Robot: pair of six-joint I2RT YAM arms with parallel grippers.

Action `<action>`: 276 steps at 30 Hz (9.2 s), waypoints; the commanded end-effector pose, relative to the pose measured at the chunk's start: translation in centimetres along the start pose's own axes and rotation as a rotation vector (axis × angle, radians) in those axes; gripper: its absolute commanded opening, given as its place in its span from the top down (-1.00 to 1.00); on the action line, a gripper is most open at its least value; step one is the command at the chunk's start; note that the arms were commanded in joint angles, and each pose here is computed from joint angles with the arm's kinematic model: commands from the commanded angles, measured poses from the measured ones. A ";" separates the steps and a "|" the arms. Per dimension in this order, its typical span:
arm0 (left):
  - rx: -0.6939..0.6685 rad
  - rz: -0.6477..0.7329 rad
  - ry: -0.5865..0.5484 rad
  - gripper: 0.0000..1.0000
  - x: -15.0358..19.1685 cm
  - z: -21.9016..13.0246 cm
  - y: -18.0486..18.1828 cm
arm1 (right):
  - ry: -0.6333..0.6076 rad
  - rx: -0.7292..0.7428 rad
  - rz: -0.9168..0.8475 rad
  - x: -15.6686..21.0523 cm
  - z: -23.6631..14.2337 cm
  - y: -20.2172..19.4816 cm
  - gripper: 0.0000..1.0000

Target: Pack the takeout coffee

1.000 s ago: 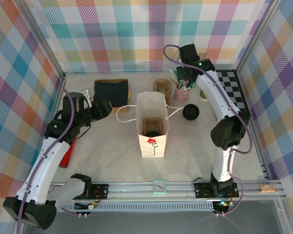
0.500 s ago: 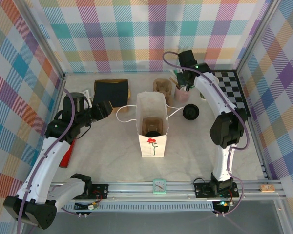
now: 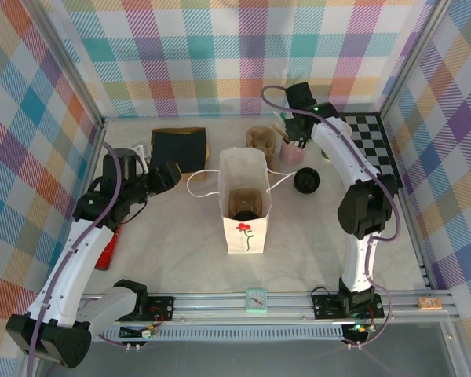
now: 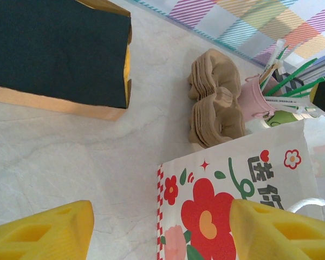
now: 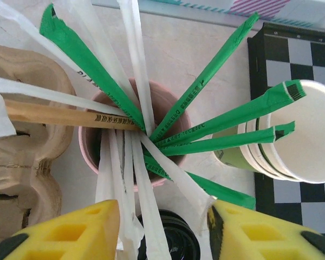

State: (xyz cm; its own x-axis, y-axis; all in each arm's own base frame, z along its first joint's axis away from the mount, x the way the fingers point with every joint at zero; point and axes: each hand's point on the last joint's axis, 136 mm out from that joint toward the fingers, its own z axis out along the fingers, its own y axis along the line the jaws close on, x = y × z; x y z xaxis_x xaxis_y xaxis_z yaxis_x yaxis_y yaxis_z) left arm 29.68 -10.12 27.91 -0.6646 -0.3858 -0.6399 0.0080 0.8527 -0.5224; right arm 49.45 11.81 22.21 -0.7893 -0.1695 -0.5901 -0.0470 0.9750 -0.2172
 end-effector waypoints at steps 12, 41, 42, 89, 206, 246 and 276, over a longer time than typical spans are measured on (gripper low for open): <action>0.003 0.020 -0.023 -0.35 -0.7 -0.6 -0.1 | -0.069 -0.030 0.051 -1.9 -4.0 -1.3 0.07; 0.005 0.021 -0.018 -0.35 -0.7 -0.4 -0.1 | 0.042 -0.153 0.219 -0.5 -0.8 -1.3 0.24; 0.006 0.020 -0.019 -0.34 -0.8 -0.4 -0.2 | 0.045 -0.151 0.220 -0.4 -0.7 -1.3 0.24; 0.024 0.022 -0.033 -0.35 -1.1 -0.9 -0.7 | -0.072 -0.127 0.197 -1.8 -7.2 -4.0 0.91; -0.002 0.029 0.000 -0.35 -0.3 0.7 0.3 | -0.116 -0.606 -0.198 5.4 -31.0 6.2 0.89; 0.022 0.033 0.007 -0.35 0.9 0.6 0.5 | 0.122 -0.492 -0.383 7.3 -21.7 15.7 0.93; 0.029 0.026 0.022 -0.35 1.2 1.0 0.5 | 0.174 -0.435 -0.443 8.2 -18.8 17.6 0.89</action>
State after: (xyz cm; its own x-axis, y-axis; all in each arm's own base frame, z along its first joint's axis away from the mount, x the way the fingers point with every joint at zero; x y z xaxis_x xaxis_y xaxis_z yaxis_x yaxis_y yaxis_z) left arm 29.49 -10.52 25.84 -0.6923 -0.3602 -0.6253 0.0224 0.8554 -0.5175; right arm 30.43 30.03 28.31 -0.7329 -0.5669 -0.3761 -0.5988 0.8000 -0.0390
